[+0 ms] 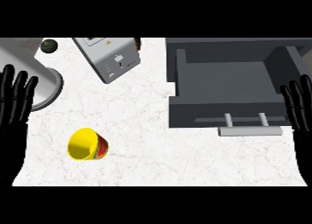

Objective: Pick up the cup, place it into the drawer and close the drawer

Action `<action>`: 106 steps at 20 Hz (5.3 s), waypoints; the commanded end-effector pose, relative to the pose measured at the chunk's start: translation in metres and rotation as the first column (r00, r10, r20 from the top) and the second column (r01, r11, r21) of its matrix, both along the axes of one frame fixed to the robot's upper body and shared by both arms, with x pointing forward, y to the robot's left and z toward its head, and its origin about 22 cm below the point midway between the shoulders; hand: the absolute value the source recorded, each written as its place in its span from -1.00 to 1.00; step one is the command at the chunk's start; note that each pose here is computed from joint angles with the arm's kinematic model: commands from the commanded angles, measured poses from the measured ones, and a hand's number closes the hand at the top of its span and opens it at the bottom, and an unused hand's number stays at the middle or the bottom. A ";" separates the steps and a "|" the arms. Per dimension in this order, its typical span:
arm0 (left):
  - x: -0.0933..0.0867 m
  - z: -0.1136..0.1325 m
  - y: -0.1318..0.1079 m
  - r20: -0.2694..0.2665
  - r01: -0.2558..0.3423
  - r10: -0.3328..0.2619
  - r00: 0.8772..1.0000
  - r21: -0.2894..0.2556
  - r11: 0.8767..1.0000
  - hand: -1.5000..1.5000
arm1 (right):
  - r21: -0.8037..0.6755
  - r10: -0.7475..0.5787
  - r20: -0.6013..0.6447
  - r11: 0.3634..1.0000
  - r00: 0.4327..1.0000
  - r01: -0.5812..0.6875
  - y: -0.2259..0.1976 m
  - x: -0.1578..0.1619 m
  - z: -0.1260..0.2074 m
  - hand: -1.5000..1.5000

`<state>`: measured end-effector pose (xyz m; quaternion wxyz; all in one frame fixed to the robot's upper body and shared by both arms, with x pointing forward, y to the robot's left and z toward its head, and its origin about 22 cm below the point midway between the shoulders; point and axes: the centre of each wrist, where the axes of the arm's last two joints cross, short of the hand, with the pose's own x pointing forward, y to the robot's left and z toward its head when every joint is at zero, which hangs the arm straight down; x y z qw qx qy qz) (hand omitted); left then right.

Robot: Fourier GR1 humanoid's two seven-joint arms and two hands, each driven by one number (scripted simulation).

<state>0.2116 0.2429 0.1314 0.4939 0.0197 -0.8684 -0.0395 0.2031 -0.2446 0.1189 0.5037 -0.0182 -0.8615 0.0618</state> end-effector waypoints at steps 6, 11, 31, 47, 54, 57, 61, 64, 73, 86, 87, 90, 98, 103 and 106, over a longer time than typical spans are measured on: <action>0.000 0.008 -0.004 -0.005 0.669 -0.669 0.743 0.050 0.742 -1.00 | 0.029 0.009 0.048 1.000 0.999 -0.010 0.004 0.003 0.002 -1.00; 0.009 -0.040 0.054 -0.209 0.655 -0.688 0.695 -0.213 0.725 -1.00 | -0.028 0.104 -0.110 0.994 0.988 -0.108 0.004 0.018 0.004 -1.00; 0.056 -0.160 0.121 -0.420 0.553 -0.567 0.708 -0.169 0.816 -1.00 | -0.045 0.108 -0.061 0.993 0.992 -0.111 -0.004 0.061 0.017 -1.00; 0.066 -0.230 0.118 -0.481 0.498 -0.491 0.726 -0.125 0.858 -1.00 | -0.038 0.158 -0.071 0.986 0.985 -0.161 -0.001 0.063 0.037 -1.00; 0.052 -0.250 0.113 -0.446 0.477 -0.488 0.750 -0.145 0.867 -1.00 | -0.040 0.148 -0.091 0.988 0.985 -0.152 -0.001 0.056 0.024 -1.00; 0.061 -0.249 0.107 -0.433 0.470 -0.480 0.763 -0.138 0.872 -1.00 | -0.034 0.143 -0.073 0.989 0.987 -0.145 0.002 0.071 0.040 -1.00; 0.058 -0.254 0.103 -0.409 0.480 -0.490 0.770 -0.136 0.867 -1.00 | -0.028 0.152 -0.082 0.987 0.985 -0.155 0.005 0.066 0.016 -1.00; 0.072 -0.255 0.077 -0.417 0.511 -0.519 0.746 -0.141 0.848 -1.00 | -0.031 0.142 -0.077 0.989 0.987 -0.145 -0.006 0.076 0.029 -1.00; 0.064 -0.266 0.068 -0.410 0.551 -0.579 0.705 -0.197 0.811 -1.00 | -0.036 0.139 -0.075 0.989 0.987 -0.142 -0.012 0.070 0.036 -1.00; 0.074 -0.264 0.034 -0.155 0.478 -0.476 0.866 -0.026 0.878 1.00 | -0.049 0.131 -0.084 0.990 0.988 -0.135 -0.013 0.072 0.034 -1.00; 0.084 -0.253 0.041 -0.109 0.488 -0.494 0.863 -0.075 0.869 1.00 | -0.045 0.114 -0.089 0.992 0.989 -0.119 -0.018 0.073 0.030 -1.00; 0.083 -0.256 0.034 -0.079 0.301 -0.315 0.946 -0.156 0.941 1.00 | -0.033 0.103 -0.090 0.994 0.991 -0.106 -0.023 0.070 0.029 -1.00; 0.105 -0.241 0.018 0.003 -0.042 0.045 0.999 -0.269 0.962 1.00 | -0.035 0.102 -0.083 0.994 0.991 -0.105 -0.026 0.075 0.038 -1.00; 0.150 -0.189 0.005 0.030 0.108 -0.104 0.994 -0.220 0.970 1.00 | -0.071 0.097 -0.103 0.992 0.990 -0.104 -0.027 0.079 0.023 -1.00; 0.167 -0.156 -0.030 0.085 0.123 -0.107 0.991 -0.209 0.970 1.00 | -0.061 0.094 -0.100 0.993 0.991 -0.100 -0.024 0.057 0.026 -1.00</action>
